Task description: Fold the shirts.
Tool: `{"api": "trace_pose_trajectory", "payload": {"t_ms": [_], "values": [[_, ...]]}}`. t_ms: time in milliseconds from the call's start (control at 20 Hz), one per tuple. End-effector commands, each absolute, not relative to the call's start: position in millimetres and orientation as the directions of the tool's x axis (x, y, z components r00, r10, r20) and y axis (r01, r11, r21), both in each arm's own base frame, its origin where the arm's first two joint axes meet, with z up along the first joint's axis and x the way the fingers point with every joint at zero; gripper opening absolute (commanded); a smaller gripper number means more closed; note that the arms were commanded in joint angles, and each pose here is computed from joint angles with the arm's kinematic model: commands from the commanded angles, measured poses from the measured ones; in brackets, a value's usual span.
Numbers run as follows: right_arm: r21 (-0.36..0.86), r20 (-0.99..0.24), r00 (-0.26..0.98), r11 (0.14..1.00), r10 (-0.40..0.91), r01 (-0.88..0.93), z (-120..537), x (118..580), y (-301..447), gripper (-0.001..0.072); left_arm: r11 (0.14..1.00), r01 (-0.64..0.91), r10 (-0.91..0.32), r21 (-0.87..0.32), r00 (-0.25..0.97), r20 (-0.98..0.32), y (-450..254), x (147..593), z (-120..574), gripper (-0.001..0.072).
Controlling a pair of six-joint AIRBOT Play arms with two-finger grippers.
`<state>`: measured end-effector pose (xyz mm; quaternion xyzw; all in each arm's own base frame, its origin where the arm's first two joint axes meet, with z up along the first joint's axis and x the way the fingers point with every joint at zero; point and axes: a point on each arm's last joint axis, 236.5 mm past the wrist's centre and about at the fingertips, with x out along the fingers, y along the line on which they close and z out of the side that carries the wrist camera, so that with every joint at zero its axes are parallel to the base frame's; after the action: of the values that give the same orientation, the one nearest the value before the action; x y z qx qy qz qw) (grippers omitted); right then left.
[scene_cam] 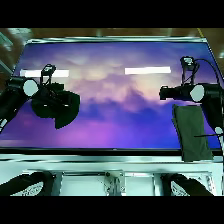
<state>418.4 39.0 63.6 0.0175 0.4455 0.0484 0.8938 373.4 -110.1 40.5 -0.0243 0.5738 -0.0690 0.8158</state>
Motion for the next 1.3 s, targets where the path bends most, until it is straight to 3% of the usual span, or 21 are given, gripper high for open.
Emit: {"api": "trace_pose_trajectory", "payload": {"t_ms": [0, 150, 250, 400, 700, 750, 800, 850, 900, 1050, 1250], "values": [[0.139, -0.799, 0.582, 0.988, 0.151, -0.065, 63, 414, 50, 0.0674, 1.000, 0.028, -0.002, 0.009, 0.369, -0.929, -66, 385, 41, 0.0720], [0.133, -0.868, 0.471, 0.988, 0.156, -0.083, 46, 388, 52, 0.0674, 0.984, -0.176, 0.096, 0.035, 0.353, -0.931, 8, 395, 36, 0.0720], [0.127, -0.898, 0.412, 0.988, 0.152, -0.088, 39, 375, 51, 0.0674, 0.955, -0.296, 0.069, -0.024, 0.301, -0.951, 40, 395, 17, 0.0720], [0.129, -0.896, 0.417, 0.988, 0.154, -0.088, 39, 376, 51, 0.0674, 0.932, -0.344, -0.025, -0.113, 0.250, -0.968, 41, 404, -23, 0.0720], [0.154, -0.898, 0.404, 0.985, 0.173, -0.080, 30, 380, 56, 0.0674, 0.867, -0.432, -0.099, -0.249, 0.340, -0.935, 22, 458, -83, 0.0720], [0.166, -0.899, 0.397, 0.983, 0.183, -0.078, 28, 380, 58, 0.0674, 0.852, -0.459, -0.099, -0.253, 0.333, -0.938, 22, 459, -91, 0.0676], [0.178, -0.899, 0.393, 0.981, 0.194, -0.076, 27, 380, 61, 0.0674, 0.838, -0.482, -0.106, -0.257, 0.317, -0.943, 22, 456, -95, 0.0255], [0.184, -0.900, 0.389, 0.980, 0.198, -0.074, 25, 380, 62, 0.0674, 0.826, -0.491, -0.132, -0.278, 0.311, -0.941, 17, 454, -94, 0.0042], [0.183, -0.901, 0.386, 0.980, 0.197, -0.074, 24, 380, 62, 0.0674, 0.827, -0.475, -0.157, -0.301, 0.319, -0.935, 11, 457, -87, 0.0039], [0.153, -0.903, 0.395, 0.985, 0.172, -0.078, 23, 383, 56, 0.0674, 0.913, -0.231, -0.224, -0.337, 0.406, -0.886, -22, 476, -17, 0.0039], [0.079, -0.920, 0.377, 0.993, 0.109, -0.093, 33, 375, 41, 0.0674, 0.940, 0.148, -0.328, -0.306, 0.626, -0.707, -109, 472, 154, 0.0039]]}}
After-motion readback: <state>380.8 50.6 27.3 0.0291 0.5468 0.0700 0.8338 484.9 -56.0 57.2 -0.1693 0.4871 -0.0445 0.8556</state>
